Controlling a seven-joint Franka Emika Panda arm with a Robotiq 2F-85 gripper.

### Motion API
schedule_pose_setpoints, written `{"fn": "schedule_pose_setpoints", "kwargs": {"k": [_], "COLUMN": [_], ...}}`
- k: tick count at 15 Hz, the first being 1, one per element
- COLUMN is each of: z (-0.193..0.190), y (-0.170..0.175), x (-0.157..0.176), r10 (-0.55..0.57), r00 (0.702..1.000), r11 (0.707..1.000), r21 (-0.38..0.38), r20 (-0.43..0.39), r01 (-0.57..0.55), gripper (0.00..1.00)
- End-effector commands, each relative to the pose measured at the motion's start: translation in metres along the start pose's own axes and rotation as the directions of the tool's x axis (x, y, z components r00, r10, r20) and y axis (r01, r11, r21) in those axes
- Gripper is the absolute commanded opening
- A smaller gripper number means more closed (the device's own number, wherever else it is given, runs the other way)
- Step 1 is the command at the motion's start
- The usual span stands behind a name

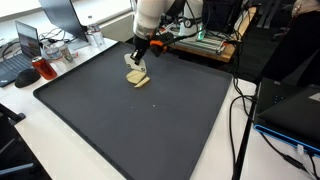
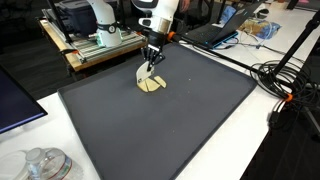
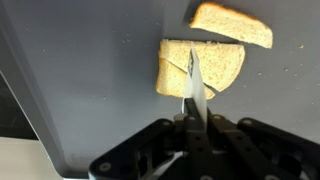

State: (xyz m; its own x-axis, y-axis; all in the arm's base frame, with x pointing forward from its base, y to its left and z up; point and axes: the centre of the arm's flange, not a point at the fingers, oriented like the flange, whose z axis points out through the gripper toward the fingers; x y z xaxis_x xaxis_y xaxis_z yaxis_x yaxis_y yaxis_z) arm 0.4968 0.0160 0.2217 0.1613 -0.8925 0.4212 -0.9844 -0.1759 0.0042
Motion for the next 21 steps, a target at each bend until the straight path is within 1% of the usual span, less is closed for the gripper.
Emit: {"fn": "schedule_pose_setpoints", "kwargs": {"k": [1, 4, 7, 12, 15, 18, 21], "z": [0.003, 0.006, 0.013, 0.031, 0.045, 0.050, 0.054], "y": [-0.002, -0.001, 0.002, 0.007, 0.010, 0.008, 0.006], "x": [-0.018, -0.025, -0.031, -0.041, -0.044, -0.040, -0.034], "r10": [-0.001, 0.008, 0.011, 0.012, 0.002, -0.006, -0.016], "r00": [0.999, 0.996, 0.995, 0.993, 0.995, 0.997, 0.999], "r11": [0.999, 0.998, 0.998, 0.999, 1.000, 1.000, 1.000], "r21": [0.037, 0.055, 0.060, 0.037, 0.011, 0.015, 0.021], "r20": [-0.045, -0.088, -0.102, -0.119, -0.098, -0.075, -0.031], "r01": [0.003, -0.003, -0.005, -0.008, -0.001, 0.007, 0.017], "gripper": [0.01, 0.01, 0.01, 0.01, 0.01, 0.01, 0.01]}}
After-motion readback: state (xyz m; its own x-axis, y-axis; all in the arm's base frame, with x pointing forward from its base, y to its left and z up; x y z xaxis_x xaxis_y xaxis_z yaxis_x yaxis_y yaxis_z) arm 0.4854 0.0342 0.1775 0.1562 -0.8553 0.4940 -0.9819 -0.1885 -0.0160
